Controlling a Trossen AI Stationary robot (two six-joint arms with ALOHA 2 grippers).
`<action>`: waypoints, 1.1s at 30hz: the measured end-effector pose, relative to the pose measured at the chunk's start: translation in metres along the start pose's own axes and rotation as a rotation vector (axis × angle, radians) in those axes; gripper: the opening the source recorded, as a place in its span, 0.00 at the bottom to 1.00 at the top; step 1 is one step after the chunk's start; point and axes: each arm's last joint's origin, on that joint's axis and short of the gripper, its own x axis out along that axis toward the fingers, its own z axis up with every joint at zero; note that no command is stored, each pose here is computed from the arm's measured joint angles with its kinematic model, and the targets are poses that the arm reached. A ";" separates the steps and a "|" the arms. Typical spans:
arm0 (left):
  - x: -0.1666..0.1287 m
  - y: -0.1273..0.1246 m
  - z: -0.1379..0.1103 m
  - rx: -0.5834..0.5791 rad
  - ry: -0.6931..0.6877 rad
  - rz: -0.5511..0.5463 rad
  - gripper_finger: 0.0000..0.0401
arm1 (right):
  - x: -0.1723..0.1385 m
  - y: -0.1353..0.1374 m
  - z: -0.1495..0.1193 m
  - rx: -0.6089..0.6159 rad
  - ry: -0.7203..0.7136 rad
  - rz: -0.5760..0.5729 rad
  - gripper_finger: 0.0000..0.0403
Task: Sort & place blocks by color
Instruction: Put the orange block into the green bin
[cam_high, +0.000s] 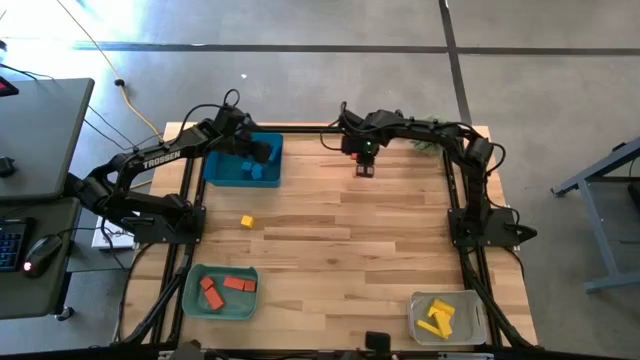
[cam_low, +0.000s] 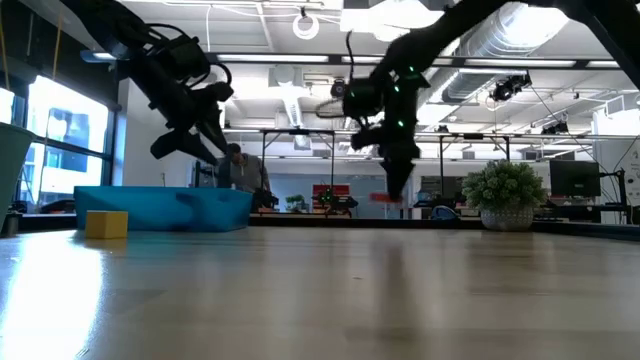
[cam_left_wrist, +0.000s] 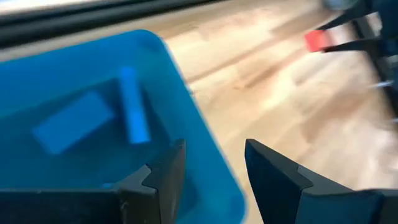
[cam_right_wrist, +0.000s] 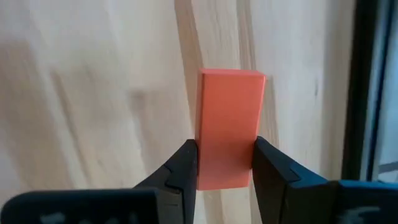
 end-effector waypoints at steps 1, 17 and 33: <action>0.000 -0.001 0.000 -0.010 0.004 -0.027 0.38 | -0.005 0.003 0.005 0.007 -0.015 -0.005 0.23; -0.001 -0.012 0.001 -0.054 0.084 -0.303 0.38 | -0.092 0.081 0.072 -0.010 -0.310 -0.113 0.23; 0.005 -0.053 -0.009 -0.047 0.116 -0.444 0.38 | -0.107 0.124 0.088 -0.007 -0.434 -0.186 0.23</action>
